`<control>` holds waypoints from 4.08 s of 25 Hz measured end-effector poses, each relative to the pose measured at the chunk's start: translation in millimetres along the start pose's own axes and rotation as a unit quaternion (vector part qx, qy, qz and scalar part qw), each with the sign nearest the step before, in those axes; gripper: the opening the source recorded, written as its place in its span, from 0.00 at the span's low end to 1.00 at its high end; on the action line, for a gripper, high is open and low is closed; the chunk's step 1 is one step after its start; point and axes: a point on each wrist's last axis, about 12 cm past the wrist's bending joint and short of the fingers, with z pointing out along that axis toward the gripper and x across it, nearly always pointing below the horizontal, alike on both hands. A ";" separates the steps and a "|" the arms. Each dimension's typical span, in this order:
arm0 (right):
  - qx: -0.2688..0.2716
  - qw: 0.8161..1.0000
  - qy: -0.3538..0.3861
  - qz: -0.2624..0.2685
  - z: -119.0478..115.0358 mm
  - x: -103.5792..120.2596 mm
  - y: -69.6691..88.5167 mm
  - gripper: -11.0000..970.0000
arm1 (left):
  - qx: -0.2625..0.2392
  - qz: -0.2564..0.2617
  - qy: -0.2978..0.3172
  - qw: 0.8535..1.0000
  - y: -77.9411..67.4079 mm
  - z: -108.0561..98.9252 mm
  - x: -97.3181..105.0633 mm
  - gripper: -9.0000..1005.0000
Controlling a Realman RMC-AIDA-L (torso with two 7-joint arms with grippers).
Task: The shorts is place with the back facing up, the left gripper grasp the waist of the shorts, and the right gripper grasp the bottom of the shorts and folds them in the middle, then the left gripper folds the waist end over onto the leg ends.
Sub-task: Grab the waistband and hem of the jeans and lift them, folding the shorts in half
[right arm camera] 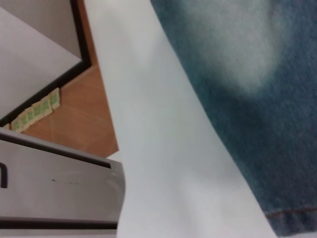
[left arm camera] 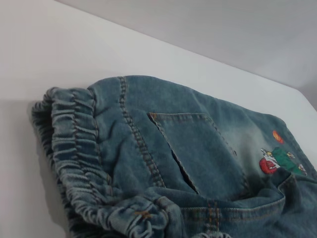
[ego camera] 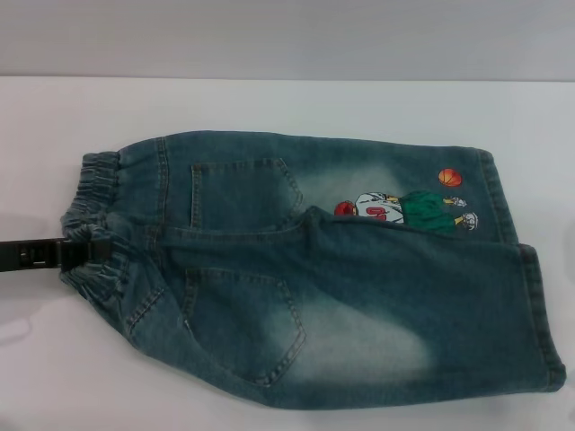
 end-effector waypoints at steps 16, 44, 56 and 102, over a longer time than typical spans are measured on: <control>0.010 1.000 0.021 -0.001 17.3 -5.5 -3.2 0.61 | 0.004 -0.002 0.001 1.000 -1.5 3.0 1.2 0.09; 0.034 0.999 0.029 -0.027 27.0 -27.6 -1.4 0.61 | 0.006 -0.003 0.004 1.000 -2.3 5.1 2.6 0.10; 0.044 0.998 0.019 -0.043 26.4 -38.6 0.1 0.60 | 0.009 0.000 0.005 1.000 -2.5 6.5 5.7 0.10; 0.106 0.955 -0.240 -0.136 -28.5 -22.9 10.6 0.01 | 0.089 -0.038 -0.121 0.988 -17.7 -10.8 -36.4 0.12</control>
